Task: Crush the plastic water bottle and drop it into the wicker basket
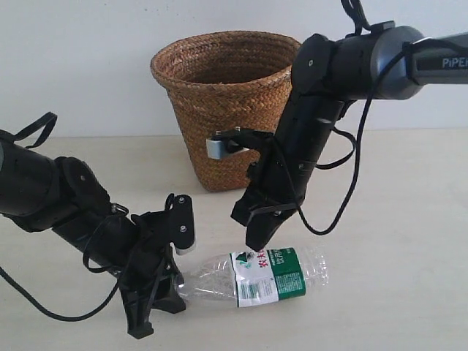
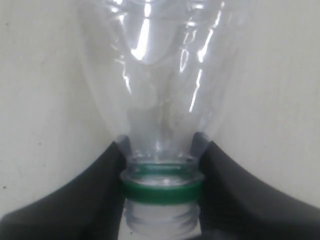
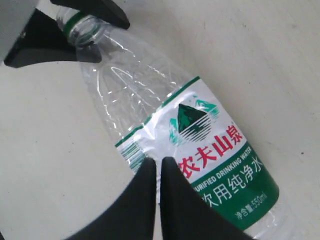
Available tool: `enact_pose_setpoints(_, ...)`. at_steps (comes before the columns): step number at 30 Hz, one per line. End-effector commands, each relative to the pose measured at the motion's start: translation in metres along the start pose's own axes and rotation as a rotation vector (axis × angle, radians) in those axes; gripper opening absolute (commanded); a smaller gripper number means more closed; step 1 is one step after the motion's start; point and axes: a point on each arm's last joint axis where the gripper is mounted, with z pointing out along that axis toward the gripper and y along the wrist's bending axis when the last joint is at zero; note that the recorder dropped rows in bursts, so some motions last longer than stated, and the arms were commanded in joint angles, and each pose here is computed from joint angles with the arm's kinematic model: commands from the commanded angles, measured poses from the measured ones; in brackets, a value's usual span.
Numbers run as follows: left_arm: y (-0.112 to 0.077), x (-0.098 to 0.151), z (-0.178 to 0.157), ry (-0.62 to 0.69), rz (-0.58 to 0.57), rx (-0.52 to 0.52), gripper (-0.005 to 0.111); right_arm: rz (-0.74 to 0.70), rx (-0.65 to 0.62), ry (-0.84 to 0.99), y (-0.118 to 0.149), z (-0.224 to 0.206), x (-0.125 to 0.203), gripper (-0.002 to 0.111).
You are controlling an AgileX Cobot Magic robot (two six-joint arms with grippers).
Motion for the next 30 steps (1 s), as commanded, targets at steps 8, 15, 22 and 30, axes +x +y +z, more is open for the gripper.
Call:
enact_pose_setpoints(8,-0.003,0.001,0.003,0.011,0.014,0.021,0.004,-0.011,0.103,0.075,-0.015,0.021,0.022,0.000)
enact_pose_setpoints(15,-0.003,0.001,0.003,0.011,0.014,0.021,0.004,0.001,0.103,0.176,-0.037,0.063,0.030,0.000)
enact_pose_setpoints(22,-0.003,0.001,0.003,0.011,0.014,0.021,0.004,0.020,0.095,0.246,-0.055,0.103,0.039,0.000)
enact_pose_setpoints(30,-0.004,0.001,0.003,0.011,0.014,0.031,0.004,0.054,0.105,0.224,-0.051,0.089,0.033,0.000)
